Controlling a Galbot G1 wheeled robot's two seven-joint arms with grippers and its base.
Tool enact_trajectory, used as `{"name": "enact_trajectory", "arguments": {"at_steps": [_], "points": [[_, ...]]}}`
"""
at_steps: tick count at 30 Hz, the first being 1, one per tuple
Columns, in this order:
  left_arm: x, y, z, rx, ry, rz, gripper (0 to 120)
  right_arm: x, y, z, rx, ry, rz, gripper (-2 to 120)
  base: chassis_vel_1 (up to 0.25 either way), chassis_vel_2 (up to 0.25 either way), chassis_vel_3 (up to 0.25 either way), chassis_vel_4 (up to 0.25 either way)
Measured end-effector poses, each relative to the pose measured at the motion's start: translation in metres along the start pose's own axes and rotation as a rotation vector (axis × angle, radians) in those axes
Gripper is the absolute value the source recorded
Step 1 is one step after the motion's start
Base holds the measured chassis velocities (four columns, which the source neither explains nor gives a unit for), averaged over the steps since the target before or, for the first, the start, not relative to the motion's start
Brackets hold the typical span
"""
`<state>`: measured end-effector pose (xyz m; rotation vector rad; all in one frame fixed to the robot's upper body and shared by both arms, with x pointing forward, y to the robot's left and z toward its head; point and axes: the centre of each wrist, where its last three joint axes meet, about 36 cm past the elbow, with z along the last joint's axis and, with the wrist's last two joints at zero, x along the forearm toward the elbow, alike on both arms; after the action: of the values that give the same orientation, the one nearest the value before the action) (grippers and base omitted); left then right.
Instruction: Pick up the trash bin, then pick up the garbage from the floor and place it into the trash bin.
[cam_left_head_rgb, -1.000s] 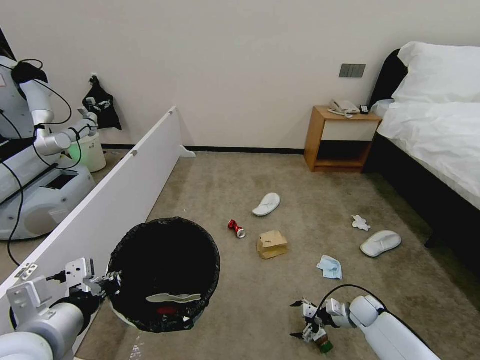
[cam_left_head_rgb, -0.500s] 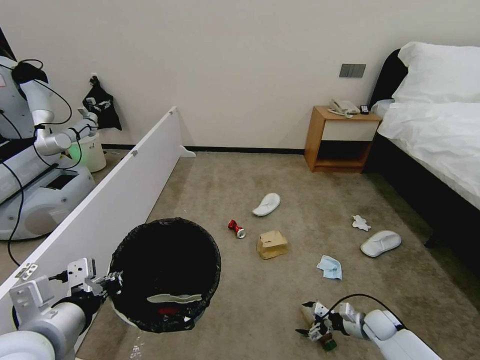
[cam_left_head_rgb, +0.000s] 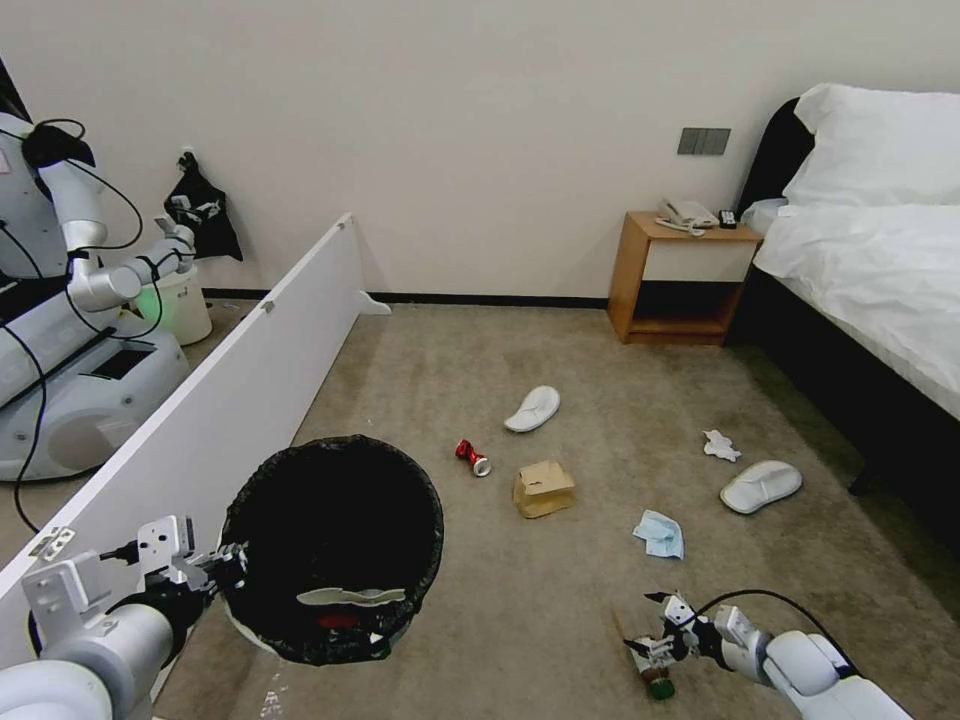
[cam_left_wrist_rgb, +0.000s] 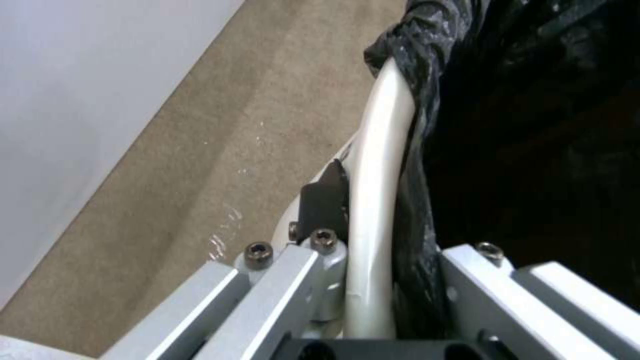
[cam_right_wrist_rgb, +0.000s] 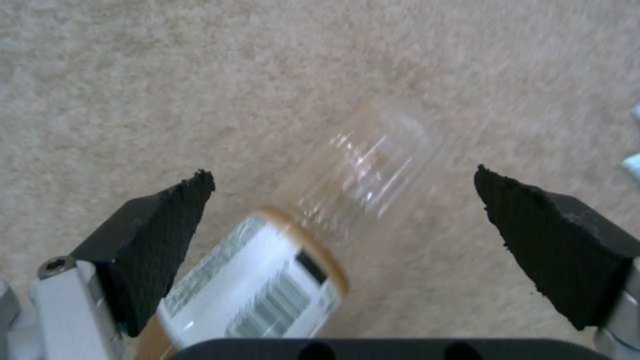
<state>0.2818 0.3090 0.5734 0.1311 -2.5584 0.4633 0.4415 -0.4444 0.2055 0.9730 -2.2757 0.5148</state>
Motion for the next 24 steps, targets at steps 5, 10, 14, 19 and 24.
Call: {"name": "enact_trajectory", "arguments": {"at_steps": [5, 10, 14, 19, 24], "points": [[0.001, 0.000, 0.000, -0.003, 0.000, 0.000, 2, -0.002, 0.009, 0.004, -0.066, -0.013, 0.008, 100, 0.000, 0.000, 0.000, 0.000], [0.001, 0.000, -0.001, -0.004, -0.001, -0.002, 2, -0.004, 0.016, 0.008, -0.139, -0.036, 0.022, 100, 0.000, 0.000, 0.000, 0.000], [0.001, 0.001, -0.001, -0.004, 0.000, -0.002, 2, -0.004, 0.023, 0.011, -0.251, -0.073, 0.050, 100, 0.000, 0.000, 0.000, 0.000], [0.000, 0.001, -0.001, -0.003, 0.001, -0.003, 2, -0.004, 0.026, 0.014, -0.321, -0.091, 0.070, 100, 0.000, 0.000, 0.000, 0.000], [-0.001, 0.001, -0.001, -0.004, 0.002, -0.003, 2, -0.008, 0.031, 0.019, -0.373, -0.085, 0.080, 100, 0.000, 0.000, 0.000, 0.000]]}}
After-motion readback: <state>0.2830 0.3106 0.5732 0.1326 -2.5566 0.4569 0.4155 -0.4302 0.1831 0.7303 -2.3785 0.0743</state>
